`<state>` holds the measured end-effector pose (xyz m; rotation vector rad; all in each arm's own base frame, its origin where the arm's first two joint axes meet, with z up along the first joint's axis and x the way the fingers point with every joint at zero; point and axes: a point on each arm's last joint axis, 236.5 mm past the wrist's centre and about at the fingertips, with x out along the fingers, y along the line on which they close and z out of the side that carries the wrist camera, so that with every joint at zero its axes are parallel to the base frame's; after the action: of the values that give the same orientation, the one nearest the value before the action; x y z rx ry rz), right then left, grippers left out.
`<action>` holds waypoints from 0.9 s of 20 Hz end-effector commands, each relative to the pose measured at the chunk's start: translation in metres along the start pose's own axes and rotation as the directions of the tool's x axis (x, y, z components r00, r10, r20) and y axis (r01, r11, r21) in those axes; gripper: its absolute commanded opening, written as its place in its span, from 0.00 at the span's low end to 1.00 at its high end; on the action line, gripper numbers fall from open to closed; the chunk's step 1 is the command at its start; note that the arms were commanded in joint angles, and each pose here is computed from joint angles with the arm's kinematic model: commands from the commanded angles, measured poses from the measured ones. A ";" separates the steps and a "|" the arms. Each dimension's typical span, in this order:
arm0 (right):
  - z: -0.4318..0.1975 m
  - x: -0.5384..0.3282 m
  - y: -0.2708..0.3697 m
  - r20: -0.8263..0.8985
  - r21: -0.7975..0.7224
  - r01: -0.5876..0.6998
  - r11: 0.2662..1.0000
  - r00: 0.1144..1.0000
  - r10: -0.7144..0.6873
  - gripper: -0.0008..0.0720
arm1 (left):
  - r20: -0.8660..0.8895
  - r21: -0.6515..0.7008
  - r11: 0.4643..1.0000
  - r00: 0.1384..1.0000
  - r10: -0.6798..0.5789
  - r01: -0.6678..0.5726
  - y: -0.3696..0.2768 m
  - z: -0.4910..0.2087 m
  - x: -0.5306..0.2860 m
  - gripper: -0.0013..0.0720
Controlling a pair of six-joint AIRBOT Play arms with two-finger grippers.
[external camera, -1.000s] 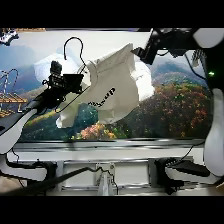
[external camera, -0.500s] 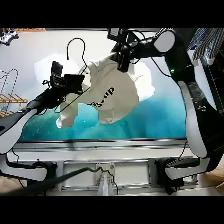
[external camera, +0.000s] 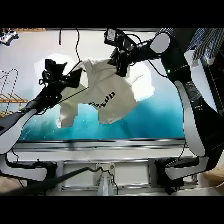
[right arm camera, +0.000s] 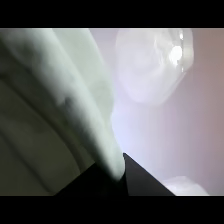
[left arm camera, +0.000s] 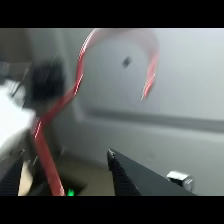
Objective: Fold the clothes and pants, and hang the long-sleeved shirts on hangers.
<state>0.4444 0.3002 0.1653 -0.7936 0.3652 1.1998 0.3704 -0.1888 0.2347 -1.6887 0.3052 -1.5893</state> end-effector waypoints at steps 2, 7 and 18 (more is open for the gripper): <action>0.017 -0.010 0.020 0.003 -0.046 -0.042 0.998 0.999 0.042 0.04 | 0.266 0.242 0.959 0.940 -0.213 0.149 -0.056 0.067 -0.020 0.80; 0.046 -0.036 0.046 0.015 -0.115 -0.071 0.991 0.997 0.074 0.04 | 0.462 0.419 0.907 0.851 -0.250 0.039 -0.076 0.120 -0.037 0.64; 0.053 -0.118 0.003 -0.004 0.209 0.191 0.959 0.981 -0.194 0.04 | 0.770 0.469 0.408 0.589 0.247 -0.784 -0.139 0.169 -0.053 0.04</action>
<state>0.3866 0.2747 0.2584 -0.7489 0.3496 1.0657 0.4599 -0.0439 0.3138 -1.2772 -0.2452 -0.8163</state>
